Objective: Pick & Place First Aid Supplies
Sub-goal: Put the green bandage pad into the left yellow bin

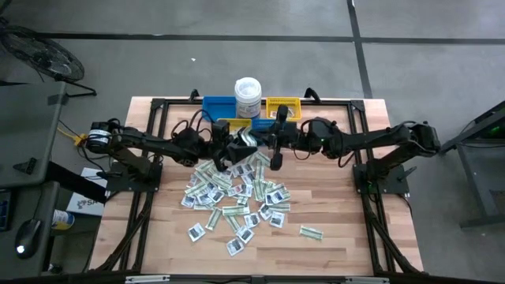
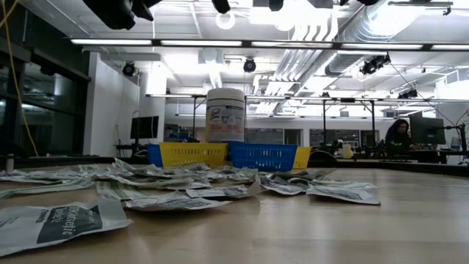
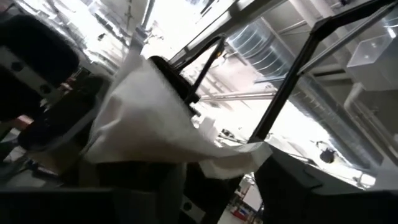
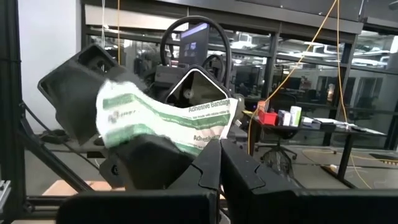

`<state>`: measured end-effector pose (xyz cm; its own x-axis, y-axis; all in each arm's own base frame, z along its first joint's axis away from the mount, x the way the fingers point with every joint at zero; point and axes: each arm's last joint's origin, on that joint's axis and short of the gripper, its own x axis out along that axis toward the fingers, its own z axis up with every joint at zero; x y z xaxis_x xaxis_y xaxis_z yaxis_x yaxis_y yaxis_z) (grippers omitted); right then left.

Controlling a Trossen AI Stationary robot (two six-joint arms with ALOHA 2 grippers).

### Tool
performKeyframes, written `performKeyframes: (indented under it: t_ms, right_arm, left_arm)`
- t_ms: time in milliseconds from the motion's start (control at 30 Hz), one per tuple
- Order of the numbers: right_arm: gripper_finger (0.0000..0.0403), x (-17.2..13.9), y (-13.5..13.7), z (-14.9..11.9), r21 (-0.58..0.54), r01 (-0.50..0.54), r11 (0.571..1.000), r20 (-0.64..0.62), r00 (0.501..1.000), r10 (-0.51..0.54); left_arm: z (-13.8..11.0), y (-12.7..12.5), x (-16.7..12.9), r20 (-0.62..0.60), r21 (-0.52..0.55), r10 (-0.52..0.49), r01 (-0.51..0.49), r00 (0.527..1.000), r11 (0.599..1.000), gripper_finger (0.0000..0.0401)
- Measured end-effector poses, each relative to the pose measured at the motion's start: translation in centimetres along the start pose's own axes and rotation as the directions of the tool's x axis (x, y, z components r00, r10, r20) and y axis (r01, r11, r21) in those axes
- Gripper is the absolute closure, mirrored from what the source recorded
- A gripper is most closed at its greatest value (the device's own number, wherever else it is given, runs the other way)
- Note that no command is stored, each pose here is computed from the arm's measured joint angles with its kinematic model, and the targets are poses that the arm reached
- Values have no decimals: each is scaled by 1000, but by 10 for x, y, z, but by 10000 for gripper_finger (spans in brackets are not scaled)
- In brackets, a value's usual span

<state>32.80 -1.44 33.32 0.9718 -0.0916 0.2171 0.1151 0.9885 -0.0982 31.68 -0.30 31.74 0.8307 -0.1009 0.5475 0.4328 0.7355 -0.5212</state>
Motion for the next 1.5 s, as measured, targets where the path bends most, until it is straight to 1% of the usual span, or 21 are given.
performKeyframes:
  t_ms: [100, 233, 267, 300, 700, 833, 933, 1067, 1167, 1267, 1367, 1500]
  right_arm:
    - [403, 0, 0, 0, 0, 0, 1000, -2, 1000, 0]
    - [403, 0, 0, 0, 0, 0, 1000, -4, 1000, 0]
    - [403, 0, 0, 0, 0, -1, 1000, -4, 1000, 1]
    - [403, 0, 0, 0, 0, 0, 1000, -3, 1000, 0]
    - [402, 0, 1, -3, 25, -8, 1000, -37, 999, 9]
    - [394, 0, 0, -3, 61, 7, 998, -34, 999, -5]
    - [368, 0, -2, -3, 64, 13, 998, -36, 999, -11]
    - [311, 0, -3, -3, 64, 34, 997, -37, 999, -32]
    - [267, -1, -5, -2, 60, 99, 993, -42, 994, -97]
    - [231, -5, -8, 4, 27, 163, 986, -37, 986, -162]
    - [211, -12, -12, 16, -12, 240, 971, -29, 970, -240]
    - [206, -28, -18, 32, -65, 352, 934, -63, 932, -356]
  left_arm:
    - [0, 0, 0, -2, 0, 4, -4, 1000, 1000, 287]
    - [-1, 1, 0, -8, 4, 8, -8, 1000, 1000, 366]
    - [-1, 1, 0, -9, 8, 8, -8, 1000, 1000, 383]
    - [-1, 1, 0, -10, 11, 7, -7, 1000, 1000, 391]
    - [-2, 1, 0, -24, 28, -1, 1, 1000, 1000, 400]
    - [-3, 2, 0, -36, 27, 5, -4, 999, 1000, 400]
    - [-3, 2, 0, -47, 26, 9, -8, 999, 1000, 400]
    - [-4, 2, 0, -47, 26, 9, -7, 999, 1000, 400]
    - [-4, 2, 0, -48, 26, 9, -8, 999, 1000, 401]
    - [-4, 3, 0, -59, 29, 21, -19, 998, 999, 401]
    - [-2, 8, -1, -72, 33, 33, -31, 997, 999, 401]
    - [3, 18, -3, -87, 41, 75, -72, 993, 997, 401]
